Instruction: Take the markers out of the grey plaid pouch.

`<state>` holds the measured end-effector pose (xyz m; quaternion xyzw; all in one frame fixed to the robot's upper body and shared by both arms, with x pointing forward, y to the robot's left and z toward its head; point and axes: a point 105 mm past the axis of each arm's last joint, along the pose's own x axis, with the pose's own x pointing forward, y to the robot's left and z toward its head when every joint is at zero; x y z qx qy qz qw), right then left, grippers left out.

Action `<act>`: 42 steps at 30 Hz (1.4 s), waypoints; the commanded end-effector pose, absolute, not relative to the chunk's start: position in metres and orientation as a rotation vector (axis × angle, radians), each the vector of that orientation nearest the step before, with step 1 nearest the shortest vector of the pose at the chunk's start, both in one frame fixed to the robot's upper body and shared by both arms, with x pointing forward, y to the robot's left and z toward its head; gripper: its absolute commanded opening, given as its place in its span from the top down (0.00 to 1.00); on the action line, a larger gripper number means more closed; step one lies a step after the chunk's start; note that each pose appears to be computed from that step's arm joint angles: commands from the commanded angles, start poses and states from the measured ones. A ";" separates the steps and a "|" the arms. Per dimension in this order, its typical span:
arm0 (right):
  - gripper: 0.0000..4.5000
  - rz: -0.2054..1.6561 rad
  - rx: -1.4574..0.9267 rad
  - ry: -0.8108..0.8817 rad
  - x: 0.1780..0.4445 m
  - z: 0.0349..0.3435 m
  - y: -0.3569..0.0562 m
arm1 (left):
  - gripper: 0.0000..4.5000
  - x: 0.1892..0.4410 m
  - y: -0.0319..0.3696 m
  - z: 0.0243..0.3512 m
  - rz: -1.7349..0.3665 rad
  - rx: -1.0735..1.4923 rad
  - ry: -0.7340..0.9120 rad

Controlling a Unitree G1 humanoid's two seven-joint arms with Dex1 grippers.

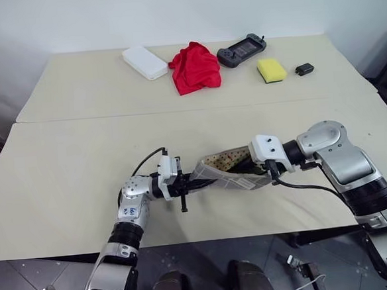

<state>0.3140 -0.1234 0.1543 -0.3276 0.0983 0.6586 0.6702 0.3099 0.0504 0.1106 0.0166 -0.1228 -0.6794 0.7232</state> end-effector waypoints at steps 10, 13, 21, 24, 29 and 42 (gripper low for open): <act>0.76 1.086 -0.982 0.140 0.354 0.188 -0.162 | 1.00 0.308 0.082 0.083 -1.392 0.026 -0.124; 0.76 1.178 -1.064 0.162 0.338 0.195 -0.151 | 1.00 0.308 0.082 0.084 -1.381 0.032 -0.133; 0.76 1.078 -1.275 0.198 0.339 0.217 -0.149 | 1.00 0.313 0.078 0.101 -1.336 0.127 -0.249; 0.76 1.061 -1.236 0.189 0.343 0.219 -0.150 | 1.00 0.315 0.078 0.107 -1.302 0.182 -0.314; 0.76 0.909 -1.239 0.348 0.359 0.205 -0.190 | 1.00 0.317 0.077 0.107 -1.274 0.209 -0.334; 0.76 0.941 -0.952 0.188 0.363 0.223 -0.169 | 1.00 0.313 0.075 0.099 -1.290 0.187 -0.280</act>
